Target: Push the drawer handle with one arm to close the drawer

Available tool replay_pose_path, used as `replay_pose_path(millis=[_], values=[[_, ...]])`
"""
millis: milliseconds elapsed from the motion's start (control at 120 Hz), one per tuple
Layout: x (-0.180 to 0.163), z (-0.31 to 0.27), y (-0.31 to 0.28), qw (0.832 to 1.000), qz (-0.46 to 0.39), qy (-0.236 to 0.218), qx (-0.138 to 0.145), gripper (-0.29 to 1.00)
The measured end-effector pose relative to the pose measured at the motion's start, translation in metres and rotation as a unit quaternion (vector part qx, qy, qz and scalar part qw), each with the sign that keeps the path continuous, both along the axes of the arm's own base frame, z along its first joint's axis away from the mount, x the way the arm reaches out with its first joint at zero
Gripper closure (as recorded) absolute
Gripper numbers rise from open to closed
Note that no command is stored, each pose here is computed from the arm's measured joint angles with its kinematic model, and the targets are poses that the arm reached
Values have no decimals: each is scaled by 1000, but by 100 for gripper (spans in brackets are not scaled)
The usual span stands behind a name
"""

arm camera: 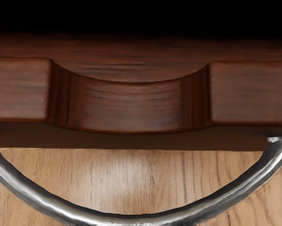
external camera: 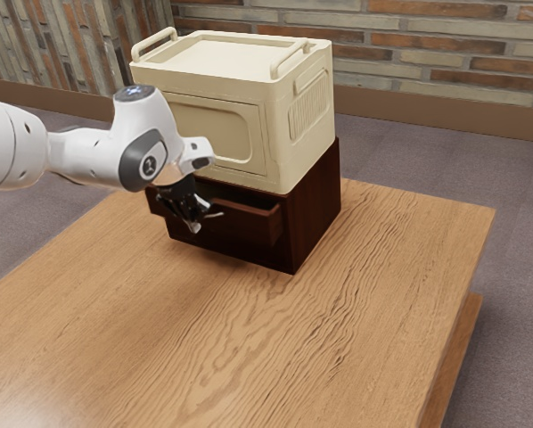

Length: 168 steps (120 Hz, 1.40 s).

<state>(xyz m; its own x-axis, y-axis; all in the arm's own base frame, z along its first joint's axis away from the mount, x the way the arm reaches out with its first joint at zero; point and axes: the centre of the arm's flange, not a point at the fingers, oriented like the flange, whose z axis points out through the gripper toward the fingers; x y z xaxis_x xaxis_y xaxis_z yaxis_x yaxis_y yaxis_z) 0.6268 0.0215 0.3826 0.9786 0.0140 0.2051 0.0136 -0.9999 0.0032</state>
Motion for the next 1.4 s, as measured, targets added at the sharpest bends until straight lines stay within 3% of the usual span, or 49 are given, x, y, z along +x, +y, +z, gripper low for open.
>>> replay_pose_path(millis=[508, 1017, 1083, 1217, 1283, 1350, 1400], values=[[35, 6, -6, 1000, -28, -13, -1, 78], [45, 8, -8, 999, -42, -14, 3, 79], [21, 18, -8, 999, -34, -9, -12, 79], [-96, 104, -43, 996, -63, -34, -48, 78], [-146, 183, -53, 992, -93, -77, -37, 64], [-167, 272, -64, 987, -114, -113, -24, 49], [-174, 305, -66, 986, -121, -111, -13, 39]])
